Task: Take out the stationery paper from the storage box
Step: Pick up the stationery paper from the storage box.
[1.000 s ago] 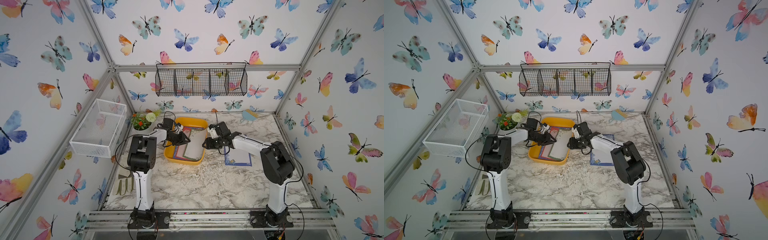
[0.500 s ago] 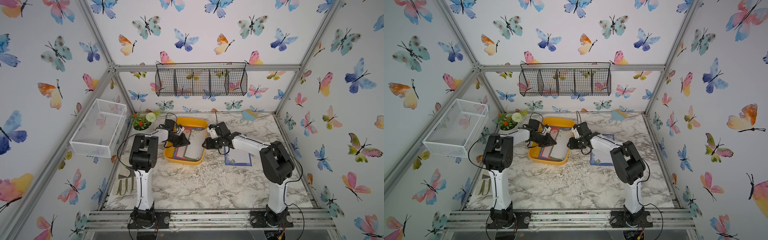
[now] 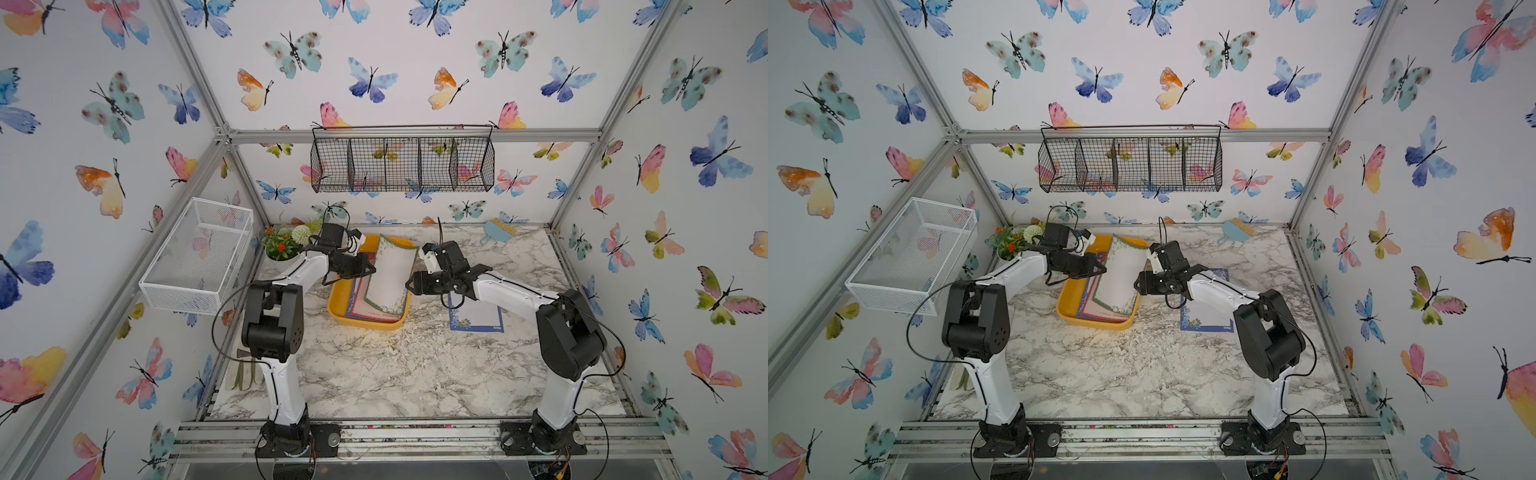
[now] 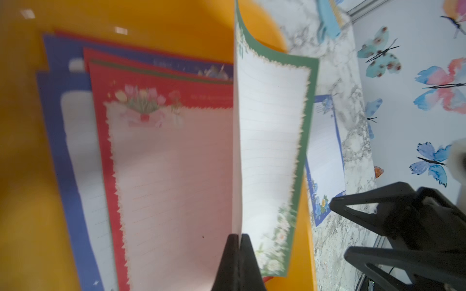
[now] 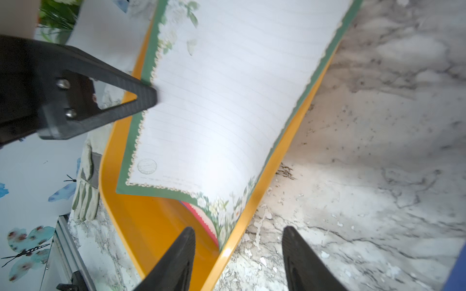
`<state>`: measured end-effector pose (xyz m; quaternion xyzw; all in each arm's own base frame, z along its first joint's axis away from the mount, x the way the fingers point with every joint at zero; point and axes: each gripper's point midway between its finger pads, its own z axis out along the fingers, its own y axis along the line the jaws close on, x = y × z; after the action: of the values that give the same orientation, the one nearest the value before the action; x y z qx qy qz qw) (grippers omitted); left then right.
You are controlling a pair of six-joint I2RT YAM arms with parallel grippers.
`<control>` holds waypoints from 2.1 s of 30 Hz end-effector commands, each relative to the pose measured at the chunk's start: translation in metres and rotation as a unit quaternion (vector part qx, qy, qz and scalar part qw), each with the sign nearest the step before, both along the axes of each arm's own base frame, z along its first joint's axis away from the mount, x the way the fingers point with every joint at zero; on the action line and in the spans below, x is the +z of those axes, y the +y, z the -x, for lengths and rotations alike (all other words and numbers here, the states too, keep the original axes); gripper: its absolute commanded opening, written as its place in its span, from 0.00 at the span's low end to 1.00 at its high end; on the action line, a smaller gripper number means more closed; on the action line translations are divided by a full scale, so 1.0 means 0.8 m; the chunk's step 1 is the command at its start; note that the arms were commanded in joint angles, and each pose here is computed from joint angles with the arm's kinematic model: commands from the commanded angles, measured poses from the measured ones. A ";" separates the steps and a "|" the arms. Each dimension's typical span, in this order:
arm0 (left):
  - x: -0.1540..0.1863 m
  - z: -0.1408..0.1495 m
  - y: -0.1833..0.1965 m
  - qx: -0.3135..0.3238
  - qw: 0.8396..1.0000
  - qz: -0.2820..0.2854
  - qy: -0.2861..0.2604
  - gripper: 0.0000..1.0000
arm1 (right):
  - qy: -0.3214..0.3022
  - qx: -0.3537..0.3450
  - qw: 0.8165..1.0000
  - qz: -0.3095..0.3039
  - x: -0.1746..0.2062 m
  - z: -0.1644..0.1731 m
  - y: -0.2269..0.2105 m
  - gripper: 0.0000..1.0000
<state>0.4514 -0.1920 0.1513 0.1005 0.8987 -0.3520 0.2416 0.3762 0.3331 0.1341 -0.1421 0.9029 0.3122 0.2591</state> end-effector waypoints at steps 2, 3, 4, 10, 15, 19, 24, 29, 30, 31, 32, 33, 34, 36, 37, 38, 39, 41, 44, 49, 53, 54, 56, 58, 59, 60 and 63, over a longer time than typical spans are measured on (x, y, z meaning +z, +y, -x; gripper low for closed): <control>0.120 0.019 0.006 -0.018 0.990 -0.011 -0.139 0.00 | -0.089 0.003 0.996 -0.026 0.070 -0.003 -0.004 0.61; 0.143 0.025 0.007 -0.021 0.986 -0.012 -0.166 0.00 | -0.105 0.004 0.994 -0.031 0.083 -0.001 -0.006 0.62; 0.171 0.033 0.006 -0.027 0.980 -0.015 -0.199 0.00 | -0.127 0.006 0.991 -0.038 0.099 0.001 -0.009 0.63; 0.327 0.108 -0.005 -0.080 0.916 0.002 -0.394 0.00 | -0.275 0.019 0.957 -0.088 0.201 0.031 -0.034 0.69; 0.422 0.198 -0.010 -0.124 0.842 0.067 -0.521 0.00 | -0.393 0.072 0.905 -0.144 0.278 0.084 -0.047 0.79; 0.454 0.239 -0.015 -0.152 0.818 0.125 -0.541 0.00 | -0.459 0.107 0.863 -0.182 0.324 0.124 -0.057 0.87; 0.458 0.225 -0.021 -0.145 0.835 0.164 -0.505 0.00 | -0.499 0.129 0.835 -0.189 0.358 0.143 -0.060 0.90; 0.450 0.205 -0.032 -0.154 0.845 0.191 -0.474 0.00 | -0.526 0.117 0.825 -0.172 0.386 0.137 -0.064 0.90; 0.450 0.204 -0.032 -0.154 0.845 0.195 -0.474 0.00 | -0.531 0.112 0.824 -0.165 0.390 0.134 -0.065 0.90; 0.450 0.201 -0.032 -0.153 0.844 0.197 -0.475 0.00 | -0.536 0.111 0.821 -0.162 0.396 0.133 -0.066 0.90; 0.449 0.199 -0.034 -0.155 0.843 0.200 -0.474 0.00 | -0.543 0.113 0.817 -0.159 0.401 0.134 -0.066 0.90; 0.448 0.196 -0.035 -0.155 0.844 0.201 -0.473 0.00 | -0.549 0.116 0.812 -0.158 0.406 0.135 -0.065 0.90; 0.449 0.193 -0.035 -0.154 0.844 0.201 -0.473 0.00 | -0.555 0.120 0.808 -0.158 0.411 0.135 -0.064 0.89; 0.449 0.187 -0.038 -0.157 0.845 0.203 -0.469 0.00 | -0.563 0.126 0.802 -0.157 0.418 0.134 -0.060 0.88; 0.449 0.186 -0.039 -0.160 0.845 0.206 -0.468 0.00 | -0.566 0.128 0.800 -0.154 0.423 0.131 -0.058 0.87; 0.451 0.186 -0.040 -0.163 0.843 0.210 -0.469 0.00 | -0.569 0.129 0.798 -0.151 0.426 0.128 -0.055 0.86; 0.451 0.186 -0.041 -0.165 0.841 0.212 -0.470 0.00 | -0.571 0.131 0.797 -0.148 0.429 0.125 -0.053 0.86; 0.452 0.187 -0.041 -0.169 0.837 0.217 -0.473 0.00 | -0.581 0.135 0.790 -0.139 0.435 0.121 -0.050 0.83; 0.454 0.191 -0.043 -0.181 0.830 0.228 -0.475 0.00 | -0.593 0.134 0.784 -0.128 0.438 0.115 -0.048 0.80; 0.457 0.197 -0.044 -0.196 0.821 0.257 -0.471 0.00 | -0.596 0.133 0.782 -0.126 0.441 0.108 -0.048 0.75; 0.449 0.193 -0.045 -0.197 0.822 0.267 -0.462 0.00 | -0.593 0.133 0.783 -0.135 0.441 0.107 -0.051 0.68; 0.446 0.191 -0.046 -0.198 0.823 0.271 -0.458 0.00 | -0.593 0.134 0.782 -0.139 0.441 0.109 -0.052 0.65; 0.443 0.191 -0.046 -0.200 0.823 0.276 -0.454 0.00 | -0.593 0.132 0.781 -0.143 0.442 0.109 -0.054 0.58; 0.438 0.190 -0.046 -0.200 0.823 0.280 -0.451 0.00 | -0.593 0.127 0.781 -0.147 0.443 0.110 -0.056 0.53; 0.437 0.190 -0.046 -0.199 0.823 0.281 -0.451 0.00 | -0.593 0.126 0.782 -0.148 0.443 0.110 -0.057 0.51; 0.435 0.189 -0.045 -0.197 0.824 0.283 -0.450 0.00 | -0.593 0.124 0.782 -0.150 0.443 0.110 -0.058 0.47; 0.431 0.190 -0.043 -0.196 0.823 0.289 -0.447 0.00 | -0.586 0.121 0.786 -0.156 0.441 0.108 -0.058 0.31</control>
<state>0.3101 -0.2295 0.4857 0.3318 0.5357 -0.5470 0.5511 0.2952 0.2904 0.4779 -0.3700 0.5051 0.3233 0.7095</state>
